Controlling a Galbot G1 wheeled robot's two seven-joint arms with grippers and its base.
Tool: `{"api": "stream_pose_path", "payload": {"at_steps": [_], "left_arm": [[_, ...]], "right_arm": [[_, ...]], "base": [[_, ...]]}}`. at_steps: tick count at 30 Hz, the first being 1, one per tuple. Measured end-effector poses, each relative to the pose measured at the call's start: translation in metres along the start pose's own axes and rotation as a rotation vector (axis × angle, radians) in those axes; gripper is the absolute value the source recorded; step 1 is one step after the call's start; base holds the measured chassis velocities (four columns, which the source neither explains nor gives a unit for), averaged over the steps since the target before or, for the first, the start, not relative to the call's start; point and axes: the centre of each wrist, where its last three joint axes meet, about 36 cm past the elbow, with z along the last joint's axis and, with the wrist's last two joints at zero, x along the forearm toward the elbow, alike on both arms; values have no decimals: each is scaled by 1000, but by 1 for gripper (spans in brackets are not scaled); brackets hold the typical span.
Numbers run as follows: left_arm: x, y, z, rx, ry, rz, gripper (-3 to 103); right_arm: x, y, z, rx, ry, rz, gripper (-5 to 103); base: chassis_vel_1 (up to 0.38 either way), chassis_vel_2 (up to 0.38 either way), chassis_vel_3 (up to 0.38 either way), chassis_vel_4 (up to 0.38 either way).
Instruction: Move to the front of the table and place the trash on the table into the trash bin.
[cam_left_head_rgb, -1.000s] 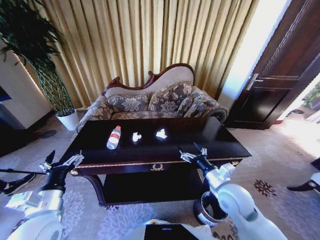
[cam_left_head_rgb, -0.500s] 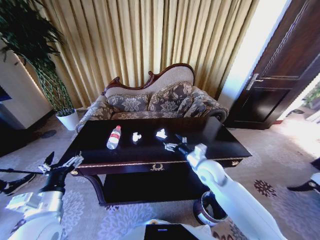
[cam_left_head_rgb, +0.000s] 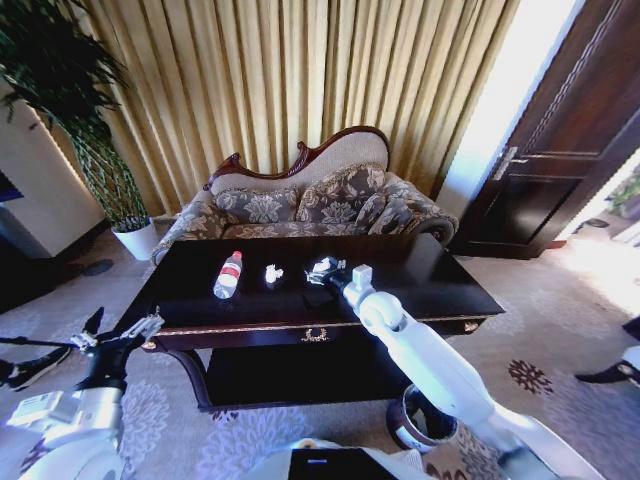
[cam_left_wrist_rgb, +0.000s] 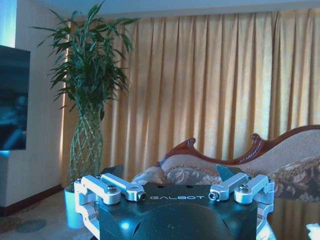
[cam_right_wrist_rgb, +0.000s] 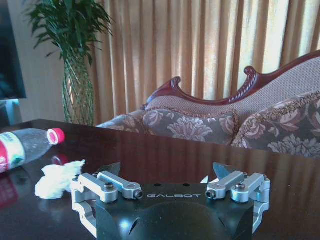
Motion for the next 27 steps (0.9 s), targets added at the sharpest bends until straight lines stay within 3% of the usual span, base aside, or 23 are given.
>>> {"api": "stream_pose_path", "payload": {"at_steps": [21, 27], "left_arm": [[-1, -1, 0, 12, -16, 9, 100], [-1, -1, 0, 13, -19, 8, 100]], "right_arm": [[-21, -28, 16, 44, 80, 98, 103], [-18, -36, 18, 68, 93, 130, 84]], "base": [[0, 0, 0, 0], [0, 0, 0, 0]]}}
